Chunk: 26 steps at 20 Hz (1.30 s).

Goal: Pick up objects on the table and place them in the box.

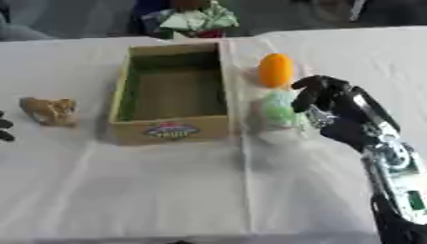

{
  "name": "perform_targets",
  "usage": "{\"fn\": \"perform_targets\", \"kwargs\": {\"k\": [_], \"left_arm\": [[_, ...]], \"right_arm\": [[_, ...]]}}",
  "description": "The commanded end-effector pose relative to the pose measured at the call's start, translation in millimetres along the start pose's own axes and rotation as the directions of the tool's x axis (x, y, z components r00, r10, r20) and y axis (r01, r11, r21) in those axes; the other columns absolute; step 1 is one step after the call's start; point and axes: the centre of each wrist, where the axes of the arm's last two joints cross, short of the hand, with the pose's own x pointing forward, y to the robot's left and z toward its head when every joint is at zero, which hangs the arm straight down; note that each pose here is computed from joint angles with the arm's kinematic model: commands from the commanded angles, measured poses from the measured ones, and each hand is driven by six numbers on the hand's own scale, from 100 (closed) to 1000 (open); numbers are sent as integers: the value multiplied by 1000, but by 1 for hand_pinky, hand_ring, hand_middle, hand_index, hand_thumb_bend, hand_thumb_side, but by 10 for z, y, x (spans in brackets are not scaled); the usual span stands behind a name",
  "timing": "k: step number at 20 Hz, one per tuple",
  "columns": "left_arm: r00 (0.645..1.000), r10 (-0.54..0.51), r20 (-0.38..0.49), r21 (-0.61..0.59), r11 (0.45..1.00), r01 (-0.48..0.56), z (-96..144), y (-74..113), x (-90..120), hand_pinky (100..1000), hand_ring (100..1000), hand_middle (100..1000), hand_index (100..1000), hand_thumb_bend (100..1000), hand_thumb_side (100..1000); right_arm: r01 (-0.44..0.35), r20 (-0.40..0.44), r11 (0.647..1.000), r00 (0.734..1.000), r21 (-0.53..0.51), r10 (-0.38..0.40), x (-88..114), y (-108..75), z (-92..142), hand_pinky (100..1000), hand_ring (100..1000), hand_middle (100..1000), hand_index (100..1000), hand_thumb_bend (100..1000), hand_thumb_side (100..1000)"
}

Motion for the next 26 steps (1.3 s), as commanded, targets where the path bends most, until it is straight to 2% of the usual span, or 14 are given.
{"fn": "perform_targets", "kwargs": {"k": [1, 5, 8, 11, 15, 19, 21, 23, 26], "left_arm": [[996, -77, 47, -9, 997, 77, -57, 141, 141, 493, 585, 559, 742, 100, 556], [978, -194, 72, -52, 979, 198, -95, 308, 238, 512, 610, 581, 756, 100, 565], [948, -304, 92, -93, 945, 313, -140, 464, 312, 536, 639, 605, 768, 100, 552], [900, -422, 107, -146, 889, 434, -223, 634, 373, 579, 680, 637, 787, 100, 445], [815, -567, 122, -224, 784, 579, -362, 861, 439, 630, 717, 680, 808, 100, 393], [709, -691, 140, -299, 653, 696, -554, 1088, 514, 658, 730, 692, 814, 270, 382], [652, -743, 152, -328, 584, 742, -659, 1196, 572, 676, 736, 699, 820, 386, 396], [604, -781, 160, -354, 525, 774, -757, 1279, 612, 691, 740, 706, 826, 459, 419], [550, -819, 166, -394, 456, 798, -894, 1344, 625, 708, 745, 710, 828, 523, 441]], "right_arm": [[-19, 28, 1000, 999, 0, 19, 87, -36, -22, 599, 604, 701, 581, 100, 248], [-22, 24, 1000, 999, 1, 22, 83, -41, -16, 599, 604, 701, 580, 100, 248], [-22, 19, 1000, 1000, 2, 22, 77, -41, -9, 599, 604, 701, 580, 100, 249], [-22, 15, 1000, 1000, 5, 22, 73, -42, -3, 599, 604, 701, 580, 100, 249], [-22, 13, 1000, 1000, 9, 22, 72, -40, -1, 599, 604, 701, 580, 100, 248], [-18, 12, 1000, 1000, 16, 18, 66, -30, -3, 599, 604, 701, 580, 100, 248], [-15, 12, 1000, 1000, 20, 15, 62, -23, -4, 599, 604, 701, 580, 100, 248], [-14, 13, 1000, 1000, 23, 14, 61, -20, -5, 599, 604, 701, 579, 100, 248], [-15, 14, 1000, 1000, 28, 14, 62, -19, -7, 599, 604, 702, 579, 100, 247]]}}
